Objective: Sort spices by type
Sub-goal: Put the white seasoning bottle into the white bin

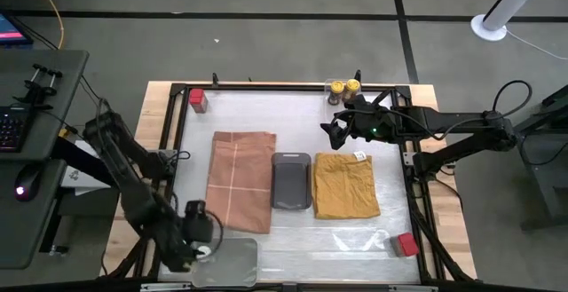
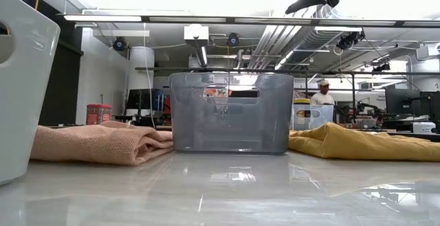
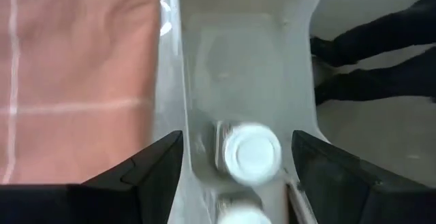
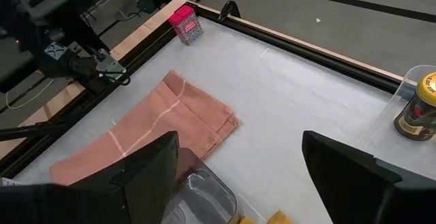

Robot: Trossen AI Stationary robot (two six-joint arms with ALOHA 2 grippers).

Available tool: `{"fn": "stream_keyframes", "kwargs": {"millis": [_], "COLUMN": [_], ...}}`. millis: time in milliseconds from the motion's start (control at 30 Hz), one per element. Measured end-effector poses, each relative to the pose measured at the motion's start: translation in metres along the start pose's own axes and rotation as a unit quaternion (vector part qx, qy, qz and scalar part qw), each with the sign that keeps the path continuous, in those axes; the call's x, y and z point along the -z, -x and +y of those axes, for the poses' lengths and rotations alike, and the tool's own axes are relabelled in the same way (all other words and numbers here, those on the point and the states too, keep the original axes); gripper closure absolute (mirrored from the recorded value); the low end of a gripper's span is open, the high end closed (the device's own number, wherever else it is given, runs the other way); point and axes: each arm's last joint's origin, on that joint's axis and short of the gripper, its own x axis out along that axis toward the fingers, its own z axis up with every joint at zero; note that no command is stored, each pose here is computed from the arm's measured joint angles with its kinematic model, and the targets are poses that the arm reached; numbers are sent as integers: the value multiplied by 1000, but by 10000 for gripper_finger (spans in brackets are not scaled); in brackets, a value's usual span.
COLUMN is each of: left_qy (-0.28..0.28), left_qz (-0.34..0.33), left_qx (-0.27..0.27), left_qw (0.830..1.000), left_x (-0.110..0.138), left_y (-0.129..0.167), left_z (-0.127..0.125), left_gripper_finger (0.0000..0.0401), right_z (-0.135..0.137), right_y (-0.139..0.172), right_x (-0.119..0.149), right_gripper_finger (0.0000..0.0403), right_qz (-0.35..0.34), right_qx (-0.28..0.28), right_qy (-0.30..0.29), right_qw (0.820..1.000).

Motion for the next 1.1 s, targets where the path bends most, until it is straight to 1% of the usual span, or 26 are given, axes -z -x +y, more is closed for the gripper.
{"fn": "stream_keyframes", "kwargs": {"millis": [67,167,267,333,400,600,800,933,1100], "left_qy": [18,11,-14,-8,5,23,45,44,24], "left_qz": [17,48,55,48,54,78,91,98,108], "left_qx": [21,33,15,-4,-21,-61,-83,-88,-103], "left_qw": [999,998,998,999,998,995,991,990,989], "left_x": [7,26,42,47,51,55,57,59,60], "left_y": [13,23,21,14,4,-23,-34,-39,-50], "left_z": [2,-5,-14,-21,-27,-37,-39,-40,-42], "left_gripper_finger": [142,143,144,144,144,142,141,141,141], "right_z": [0,0,0,0,0,0,0,0,0], "right_y": [0,0,0,0,0,0,0,0,0], "right_x": [0,0,0,0,0,0,0,0,0], "right_gripper_finger": [96,96,96,96,96,96,96,96,96], "right_qz": [0,0,0,0,0,-1,-2,-2,-2], "right_qx": [0,0,0,0,0,2,2,3,3], "right_qy": [0,0,0,2,3,4,4,4,4], "right_qw": [1000,1000,1000,1000,1000,1000,1000,1000,1000]}}
